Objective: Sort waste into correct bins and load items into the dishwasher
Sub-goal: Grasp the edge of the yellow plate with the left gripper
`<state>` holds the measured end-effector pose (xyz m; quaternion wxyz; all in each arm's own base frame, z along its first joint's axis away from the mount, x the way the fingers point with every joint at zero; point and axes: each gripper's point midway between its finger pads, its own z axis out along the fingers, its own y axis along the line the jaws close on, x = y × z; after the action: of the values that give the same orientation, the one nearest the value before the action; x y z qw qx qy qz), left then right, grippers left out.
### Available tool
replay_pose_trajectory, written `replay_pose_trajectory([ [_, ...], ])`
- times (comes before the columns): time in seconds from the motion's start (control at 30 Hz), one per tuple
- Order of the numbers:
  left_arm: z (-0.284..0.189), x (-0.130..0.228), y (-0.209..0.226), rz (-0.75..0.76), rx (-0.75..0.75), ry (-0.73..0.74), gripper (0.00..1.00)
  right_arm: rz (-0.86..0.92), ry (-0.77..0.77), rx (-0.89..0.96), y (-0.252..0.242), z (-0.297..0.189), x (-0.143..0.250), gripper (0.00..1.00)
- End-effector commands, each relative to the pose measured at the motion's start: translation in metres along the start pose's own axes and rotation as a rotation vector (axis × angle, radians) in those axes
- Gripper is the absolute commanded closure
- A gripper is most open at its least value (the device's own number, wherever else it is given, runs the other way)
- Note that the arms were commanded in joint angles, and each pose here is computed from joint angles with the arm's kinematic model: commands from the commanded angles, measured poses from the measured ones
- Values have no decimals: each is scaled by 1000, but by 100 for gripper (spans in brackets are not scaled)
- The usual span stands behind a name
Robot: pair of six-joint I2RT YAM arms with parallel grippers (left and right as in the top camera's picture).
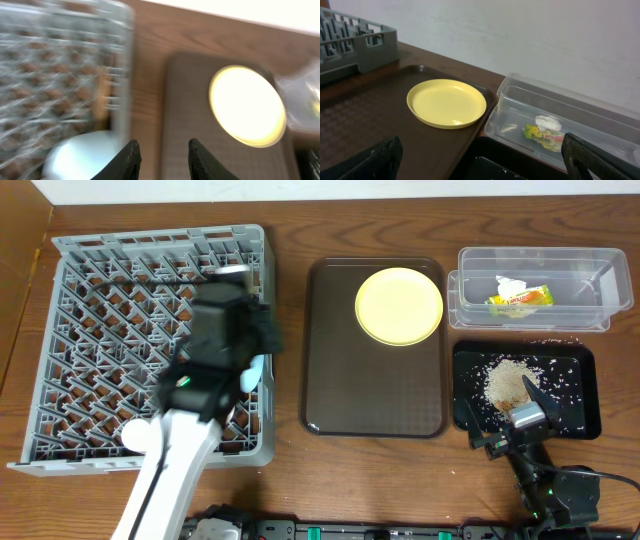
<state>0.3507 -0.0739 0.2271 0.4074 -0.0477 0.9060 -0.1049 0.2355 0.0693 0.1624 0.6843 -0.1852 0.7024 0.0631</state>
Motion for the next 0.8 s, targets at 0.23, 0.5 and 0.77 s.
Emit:
replay_pose_trajectory([
  [0.23, 114, 61, -96, 195, 138, 302, 63, -10, -1, 10, -3, 0, 1, 1],
  [0.5, 210, 79, -109, 40, 170, 264, 50, -10, 0, 10, -3, 0, 1, 1],
  [0.77, 247, 125, -110, -94, 254, 387, 51, -10, 0, 10, -3, 0, 1, 1],
])
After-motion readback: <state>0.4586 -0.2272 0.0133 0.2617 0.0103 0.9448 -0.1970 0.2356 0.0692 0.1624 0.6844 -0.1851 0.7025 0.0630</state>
